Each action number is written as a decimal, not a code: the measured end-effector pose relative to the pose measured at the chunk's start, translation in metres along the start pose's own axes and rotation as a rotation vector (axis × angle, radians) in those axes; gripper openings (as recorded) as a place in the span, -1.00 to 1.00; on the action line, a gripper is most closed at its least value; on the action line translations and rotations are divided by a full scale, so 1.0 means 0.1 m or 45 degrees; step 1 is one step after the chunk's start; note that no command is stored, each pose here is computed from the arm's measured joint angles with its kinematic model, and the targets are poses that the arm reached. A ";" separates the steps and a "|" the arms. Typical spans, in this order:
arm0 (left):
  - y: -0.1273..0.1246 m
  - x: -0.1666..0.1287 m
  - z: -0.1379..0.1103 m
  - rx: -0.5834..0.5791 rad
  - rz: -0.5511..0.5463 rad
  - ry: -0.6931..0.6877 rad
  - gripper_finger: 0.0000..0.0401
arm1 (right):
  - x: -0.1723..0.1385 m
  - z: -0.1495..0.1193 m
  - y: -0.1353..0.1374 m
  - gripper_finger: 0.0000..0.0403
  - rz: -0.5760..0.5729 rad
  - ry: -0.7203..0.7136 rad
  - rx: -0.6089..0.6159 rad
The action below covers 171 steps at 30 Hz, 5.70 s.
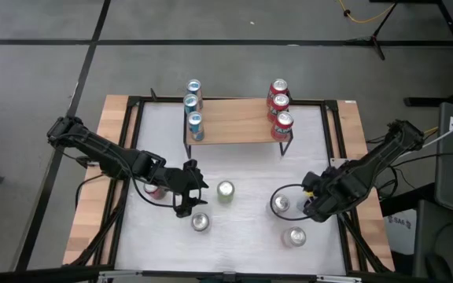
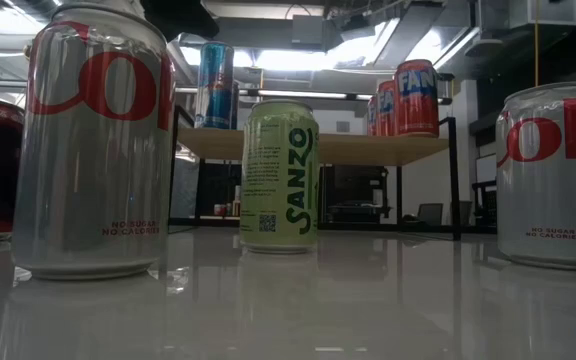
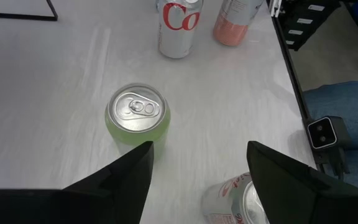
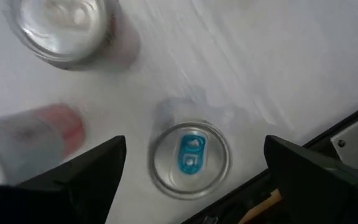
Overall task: Sort soda cans
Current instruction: Put the blue soda can on the shelf aligned with the blue soda cans
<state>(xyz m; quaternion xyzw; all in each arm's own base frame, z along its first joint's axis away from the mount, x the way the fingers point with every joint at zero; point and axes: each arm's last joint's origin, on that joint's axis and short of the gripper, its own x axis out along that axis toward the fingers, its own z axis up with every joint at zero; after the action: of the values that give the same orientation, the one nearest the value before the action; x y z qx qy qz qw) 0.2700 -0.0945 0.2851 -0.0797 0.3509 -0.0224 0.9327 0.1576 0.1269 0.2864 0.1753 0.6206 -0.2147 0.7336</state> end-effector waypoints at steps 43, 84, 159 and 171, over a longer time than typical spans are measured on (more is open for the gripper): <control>0.00 0.00 0.00 0.000 0.000 -0.001 0.26 | 0.33 0.04 0.05 0.05 0.083 0.001 -0.197; -0.01 0.00 0.22 -0.110 0.175 -0.366 0.26 | 0.37 1.52 0.11 0.15 0.248 -0.284 -1.315; 0.27 1.37 0.22 -0.025 0.380 -0.660 -0.19 | 0.16 1.08 -0.01 0.77 0.095 -0.171 -0.955; 0.46 1.42 0.24 -0.116 0.427 -0.665 -0.86 | 0.47 0.97 0.10 0.77 -0.028 -0.306 -0.889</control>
<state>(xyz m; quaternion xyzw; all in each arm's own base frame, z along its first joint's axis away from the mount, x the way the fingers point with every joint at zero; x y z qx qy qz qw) 0.3921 -0.0601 0.2034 -0.0653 0.1084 0.1687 0.9775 0.2499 0.0801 0.2567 -0.1186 0.5677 -0.0169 0.8145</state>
